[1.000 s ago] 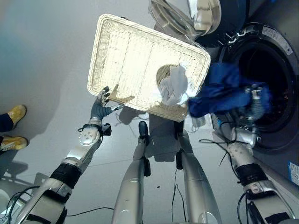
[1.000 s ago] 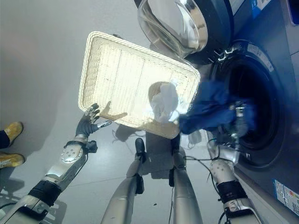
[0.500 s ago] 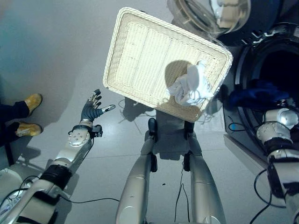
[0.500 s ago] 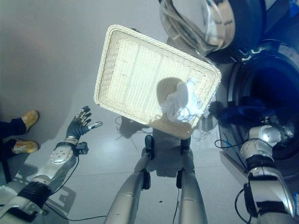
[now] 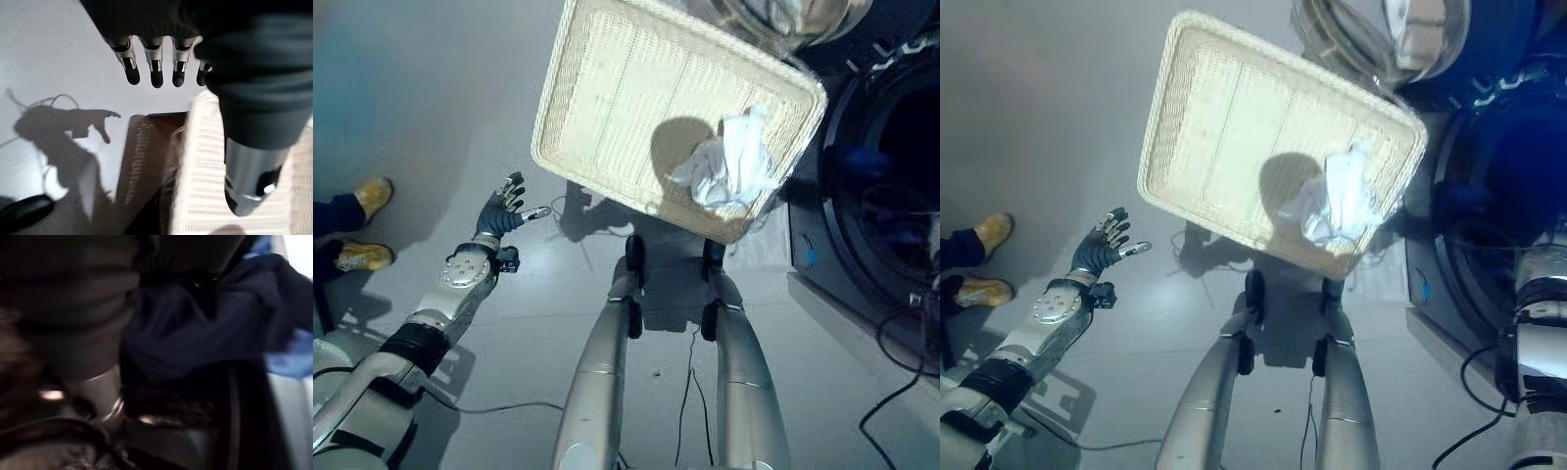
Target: Put the clothes into the washing machine.
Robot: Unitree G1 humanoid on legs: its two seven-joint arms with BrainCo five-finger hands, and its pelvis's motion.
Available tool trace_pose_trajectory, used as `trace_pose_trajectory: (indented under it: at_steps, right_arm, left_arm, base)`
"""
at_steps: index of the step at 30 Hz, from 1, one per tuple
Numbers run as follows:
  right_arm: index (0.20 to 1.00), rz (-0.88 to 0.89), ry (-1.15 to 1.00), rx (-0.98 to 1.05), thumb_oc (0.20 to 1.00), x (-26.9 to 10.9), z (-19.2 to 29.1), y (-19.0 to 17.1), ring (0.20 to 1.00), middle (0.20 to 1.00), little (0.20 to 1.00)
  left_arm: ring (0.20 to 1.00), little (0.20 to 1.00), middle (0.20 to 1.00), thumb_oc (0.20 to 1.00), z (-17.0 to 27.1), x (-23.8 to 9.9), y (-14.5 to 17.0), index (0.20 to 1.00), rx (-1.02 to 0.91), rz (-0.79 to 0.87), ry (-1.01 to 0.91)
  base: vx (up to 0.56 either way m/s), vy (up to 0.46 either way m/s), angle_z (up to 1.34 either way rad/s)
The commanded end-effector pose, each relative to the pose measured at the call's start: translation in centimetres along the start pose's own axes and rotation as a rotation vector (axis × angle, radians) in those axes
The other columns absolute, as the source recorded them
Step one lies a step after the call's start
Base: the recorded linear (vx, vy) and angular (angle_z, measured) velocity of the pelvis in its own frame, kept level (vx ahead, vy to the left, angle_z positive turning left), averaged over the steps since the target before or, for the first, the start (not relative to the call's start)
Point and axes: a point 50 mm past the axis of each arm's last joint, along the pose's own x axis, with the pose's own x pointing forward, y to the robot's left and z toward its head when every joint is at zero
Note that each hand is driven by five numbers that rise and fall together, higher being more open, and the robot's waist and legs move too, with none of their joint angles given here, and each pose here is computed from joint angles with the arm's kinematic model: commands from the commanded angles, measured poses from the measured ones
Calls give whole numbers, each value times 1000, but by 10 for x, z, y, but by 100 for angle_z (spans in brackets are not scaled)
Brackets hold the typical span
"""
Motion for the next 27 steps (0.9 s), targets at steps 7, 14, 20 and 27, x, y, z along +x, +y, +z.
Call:
trace_pose_trajectory:
  at_steps: [7,14,20,27]
  right_arm:
    - [1000,-9,-178,-76,1000,0,41,-14,1000,1000,1000]
    - [1000,64,-237,27,1000,-3,26,-7,1000,1000,1000]
    - [1000,168,129,-44,1000,2,-21,-32,1000,1000,1000]
    - [1000,227,338,-9,1000,-2,-57,-85,1000,1000,1000]
  left_arm:
    - [1000,1000,1000,1000,20,1,-7,1000,-59,21,-127]
    - [1000,1000,1000,1000,20,3,-18,1000,-93,46,-138]
    - [1000,1000,1000,1000,30,0,-9,1000,-92,134,-222]
    - [1000,1000,1000,1000,55,-9,2,1000,65,400,-456]
  base:
    - [-14,-58,-2]
    - [-24,20,-5]
    - [-49,27,-1]
    - [-33,16,1]
